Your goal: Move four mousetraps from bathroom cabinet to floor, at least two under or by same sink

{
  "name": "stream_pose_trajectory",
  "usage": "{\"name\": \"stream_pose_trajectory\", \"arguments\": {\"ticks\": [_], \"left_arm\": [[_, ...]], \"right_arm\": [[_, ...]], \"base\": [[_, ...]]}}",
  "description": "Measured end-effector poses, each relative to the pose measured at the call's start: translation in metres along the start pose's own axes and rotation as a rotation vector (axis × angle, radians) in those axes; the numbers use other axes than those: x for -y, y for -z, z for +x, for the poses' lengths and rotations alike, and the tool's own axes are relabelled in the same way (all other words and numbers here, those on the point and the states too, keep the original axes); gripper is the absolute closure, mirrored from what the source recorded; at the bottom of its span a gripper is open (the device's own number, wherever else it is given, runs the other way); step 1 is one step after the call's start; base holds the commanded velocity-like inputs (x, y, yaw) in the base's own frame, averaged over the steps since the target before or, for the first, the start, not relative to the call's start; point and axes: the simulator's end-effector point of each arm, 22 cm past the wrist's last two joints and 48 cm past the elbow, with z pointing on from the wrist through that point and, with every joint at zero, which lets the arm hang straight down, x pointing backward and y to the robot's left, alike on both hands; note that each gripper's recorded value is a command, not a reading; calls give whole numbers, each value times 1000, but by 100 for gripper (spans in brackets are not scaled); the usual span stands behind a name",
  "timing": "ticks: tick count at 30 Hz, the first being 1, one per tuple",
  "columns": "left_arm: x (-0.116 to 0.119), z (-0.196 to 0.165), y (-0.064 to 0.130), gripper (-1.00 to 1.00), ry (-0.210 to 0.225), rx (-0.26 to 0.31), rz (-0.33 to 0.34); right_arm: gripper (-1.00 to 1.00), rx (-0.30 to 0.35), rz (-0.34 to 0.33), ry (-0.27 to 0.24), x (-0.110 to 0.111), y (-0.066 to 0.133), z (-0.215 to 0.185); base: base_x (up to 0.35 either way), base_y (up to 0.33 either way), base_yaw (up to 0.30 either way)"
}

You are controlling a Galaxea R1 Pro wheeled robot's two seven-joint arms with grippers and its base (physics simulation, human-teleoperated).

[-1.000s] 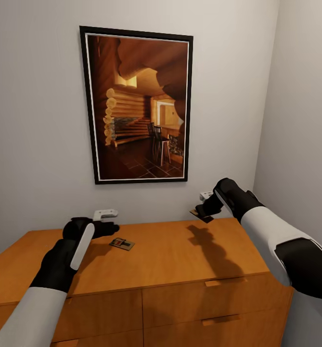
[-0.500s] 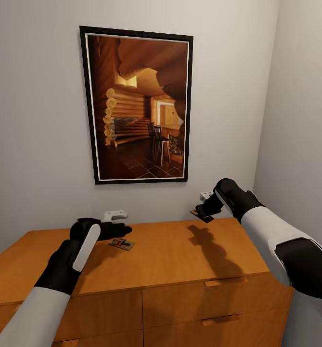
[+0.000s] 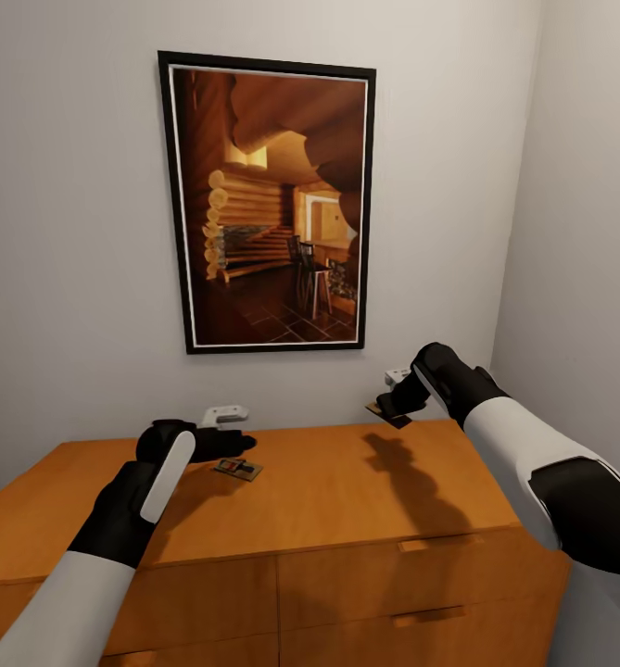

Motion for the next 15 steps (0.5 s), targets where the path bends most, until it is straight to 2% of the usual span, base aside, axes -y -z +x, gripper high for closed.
{"name": "stream_pose_trajectory", "arguments": {"ticks": [6, 11, 15], "left_arm": [[-8, -2, 0, -100, -16, 6, -35], [-11, -3, 1, -100, -33, 11, -61], [-9, -13, 8, -100, -42, 40, -60]], "right_arm": [[100, 0, 0, -1, 0, 0, 0], [100, 0, 0, -1, 0, 0, 0], [100, 0, 0, -1, 0, 0, 0]], "base": [[0, 0, 201], [0, 0, 58], [0, 0, 15]]}}
